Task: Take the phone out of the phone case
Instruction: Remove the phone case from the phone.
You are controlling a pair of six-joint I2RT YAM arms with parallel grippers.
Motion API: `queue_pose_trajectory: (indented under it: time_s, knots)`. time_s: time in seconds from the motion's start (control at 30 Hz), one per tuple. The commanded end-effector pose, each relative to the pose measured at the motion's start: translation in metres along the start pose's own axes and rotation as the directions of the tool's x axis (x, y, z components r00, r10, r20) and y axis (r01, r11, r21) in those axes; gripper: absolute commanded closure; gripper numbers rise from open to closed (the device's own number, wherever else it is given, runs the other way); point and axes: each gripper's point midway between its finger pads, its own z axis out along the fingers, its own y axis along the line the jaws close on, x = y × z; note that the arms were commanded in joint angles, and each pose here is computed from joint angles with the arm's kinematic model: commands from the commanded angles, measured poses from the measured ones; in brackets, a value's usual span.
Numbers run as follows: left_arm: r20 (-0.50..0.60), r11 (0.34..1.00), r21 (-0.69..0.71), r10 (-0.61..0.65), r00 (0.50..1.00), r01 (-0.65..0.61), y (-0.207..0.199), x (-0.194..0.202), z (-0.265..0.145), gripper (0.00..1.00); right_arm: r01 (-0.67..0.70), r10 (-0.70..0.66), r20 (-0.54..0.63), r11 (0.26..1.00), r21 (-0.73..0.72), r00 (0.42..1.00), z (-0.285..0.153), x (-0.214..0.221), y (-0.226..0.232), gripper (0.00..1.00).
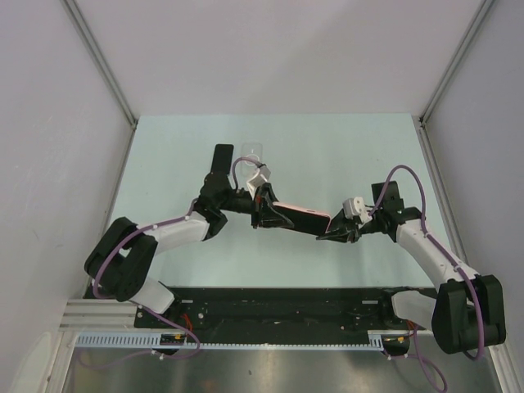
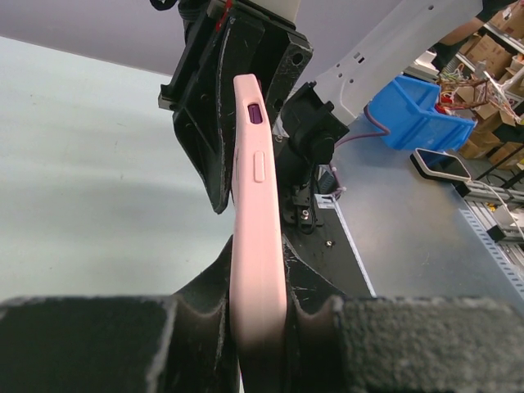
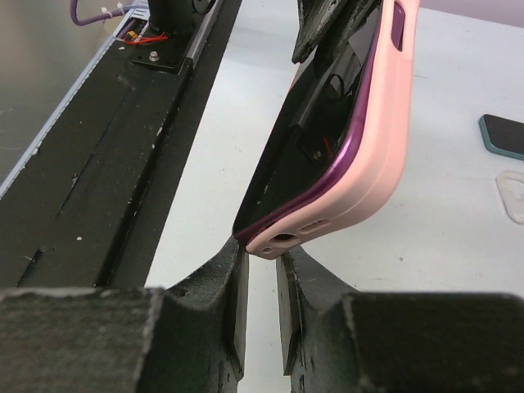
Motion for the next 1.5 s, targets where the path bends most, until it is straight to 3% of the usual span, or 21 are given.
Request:
queue_pose_trajectory:
  time_s: [0.0, 0.4, 1.1, 1.3, 1.47]
  knots:
    - [-0.141, 0.939, 0.343, 0.043, 0.989, 0.008, -0.076, 0.011, 0.012, 1.00, 0.226, -0.221, -0.093, 0.973, 0.049, 0.971, -0.007, 0.007, -0.028, 1.00]
    - [-0.175, 0.917, 0.398, 0.047, 0.983, 0.027, -0.088, 0.017, 0.012, 0.99, 0.281, -0.272, -0.119, 0.957, 0.069, 0.955, -0.009, 0.010, -0.035, 1.00]
    - [-0.210, 0.883, 0.467, 0.073, 0.975, 0.035, -0.104, 0.025, 0.009, 0.99, 0.146, -0.108, -0.176, 0.964, 0.222, 0.978, -0.016, 0.026, -0.065, 0.95]
    - [-0.150, 0.923, 0.384, 0.064, 0.987, -0.002, -0.087, 0.015, 0.018, 1.00, 0.133, -0.112, -0.113, 0.971, 0.200, 0.987, -0.016, 0.012, -0.059, 0.87]
    - [-0.088, 0.963, 0.267, 0.049, 0.995, -0.024, -0.061, 0.001, 0.015, 1.00, 0.136, -0.128, -0.058, 0.976, 0.168, 0.990, -0.017, -0.001, -0.051, 0.74]
